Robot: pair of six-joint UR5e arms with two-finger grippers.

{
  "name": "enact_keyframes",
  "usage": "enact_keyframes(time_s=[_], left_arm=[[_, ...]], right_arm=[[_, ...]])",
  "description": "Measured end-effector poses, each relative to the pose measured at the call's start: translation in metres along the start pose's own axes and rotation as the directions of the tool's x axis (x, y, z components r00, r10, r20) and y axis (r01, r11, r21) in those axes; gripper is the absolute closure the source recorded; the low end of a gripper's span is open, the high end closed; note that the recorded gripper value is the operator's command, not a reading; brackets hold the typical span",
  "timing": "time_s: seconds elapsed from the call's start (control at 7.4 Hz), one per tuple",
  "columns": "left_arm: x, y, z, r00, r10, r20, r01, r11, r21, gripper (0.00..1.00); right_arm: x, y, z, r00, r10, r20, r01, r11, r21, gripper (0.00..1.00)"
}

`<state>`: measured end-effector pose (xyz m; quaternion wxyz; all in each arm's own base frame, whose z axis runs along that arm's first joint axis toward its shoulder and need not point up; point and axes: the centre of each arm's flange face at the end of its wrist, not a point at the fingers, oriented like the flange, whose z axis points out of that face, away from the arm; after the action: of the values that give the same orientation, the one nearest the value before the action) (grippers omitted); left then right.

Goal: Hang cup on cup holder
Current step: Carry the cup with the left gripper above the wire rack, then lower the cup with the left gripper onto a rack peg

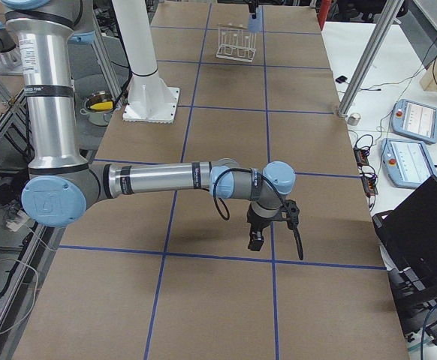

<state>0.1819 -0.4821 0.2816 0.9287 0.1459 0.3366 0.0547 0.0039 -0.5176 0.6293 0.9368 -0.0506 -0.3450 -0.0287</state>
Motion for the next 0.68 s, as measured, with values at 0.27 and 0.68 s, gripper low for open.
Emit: enact_keyframes(time_s=[0.27, 0.68], left_arm=[[-0.002, 0.003, 0.006, 1.000, -0.004, -0.008, 0.004, 1.000, -0.024, 1.00], [-0.001, 0.004, 0.014, 1.000, -0.010, -0.017, 0.010, 0.999, -0.049, 1.00]], right_arm=[[0.000, 0.000, 0.000, 1.000, -0.001, 0.002, 0.001, 1.000, 0.002, 0.00], [-0.001, -0.001, -0.001, 1.000, 0.000, 0.003, 0.000, 1.000, 0.002, 0.00]])
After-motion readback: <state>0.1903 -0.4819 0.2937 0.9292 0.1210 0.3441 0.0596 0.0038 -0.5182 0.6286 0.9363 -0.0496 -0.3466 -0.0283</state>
